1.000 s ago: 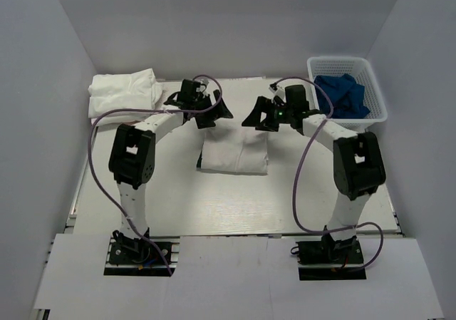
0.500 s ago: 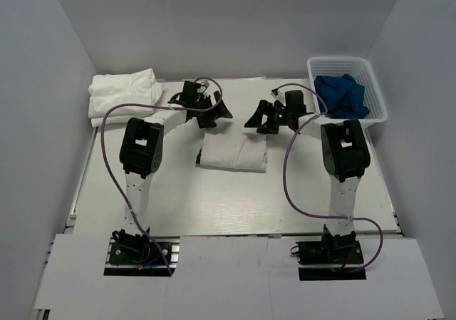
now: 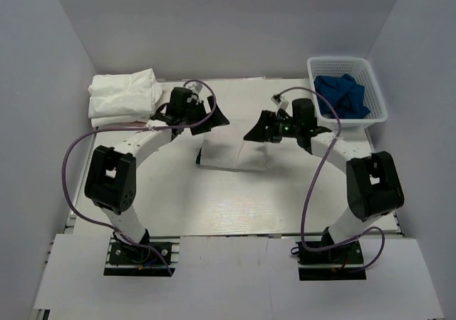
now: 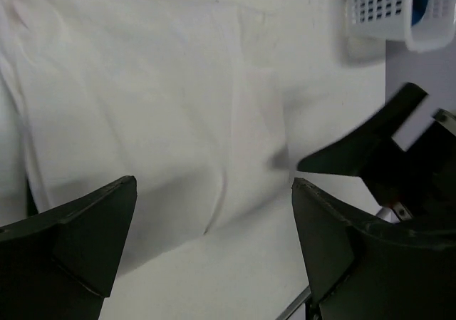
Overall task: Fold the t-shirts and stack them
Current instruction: Smooth out wrinkles on the folded tshirt
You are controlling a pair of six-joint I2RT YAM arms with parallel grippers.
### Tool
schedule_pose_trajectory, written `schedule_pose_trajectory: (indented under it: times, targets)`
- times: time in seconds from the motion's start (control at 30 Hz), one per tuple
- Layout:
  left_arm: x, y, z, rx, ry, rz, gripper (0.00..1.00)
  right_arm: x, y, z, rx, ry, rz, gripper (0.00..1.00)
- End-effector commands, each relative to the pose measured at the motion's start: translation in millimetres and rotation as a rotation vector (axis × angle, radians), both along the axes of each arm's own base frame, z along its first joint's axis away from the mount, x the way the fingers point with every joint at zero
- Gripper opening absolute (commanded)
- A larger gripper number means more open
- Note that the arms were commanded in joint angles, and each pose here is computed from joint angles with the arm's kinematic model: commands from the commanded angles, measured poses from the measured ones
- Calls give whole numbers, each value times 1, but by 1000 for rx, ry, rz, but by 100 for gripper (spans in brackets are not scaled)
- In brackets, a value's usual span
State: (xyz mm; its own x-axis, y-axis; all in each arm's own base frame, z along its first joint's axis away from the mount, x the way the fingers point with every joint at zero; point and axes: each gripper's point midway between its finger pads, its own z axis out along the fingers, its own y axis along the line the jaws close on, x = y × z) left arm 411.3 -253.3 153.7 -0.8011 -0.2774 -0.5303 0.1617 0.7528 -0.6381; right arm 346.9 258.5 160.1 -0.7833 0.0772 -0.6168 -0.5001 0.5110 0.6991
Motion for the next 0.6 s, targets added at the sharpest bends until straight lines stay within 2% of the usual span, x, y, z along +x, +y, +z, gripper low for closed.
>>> schedule_pose_trajectory:
  times: [0.0,0.17,0.3,0.37,0.47,0.57]
  targets:
    - [-41,-22,-41,-66,105,-85,100,-21,-2,-44,1,138,21,91]
    - [-54,-19,-94,-16,211,-63,100,-40,-8,-100,2,302,6,91]
    - [-62,4,-132,37,343,-28,100,-41,-33,-141,-92,395,-78,91]
    - [-67,16,-141,73,355,-7,100,-39,-44,-151,-126,420,-117,91]
    - [-76,18,-135,68,329,-37,100,-39,-50,-150,-132,406,-125,91]
    - [-75,19,-106,76,252,-72,100,-27,-51,-125,-156,299,-121,91]
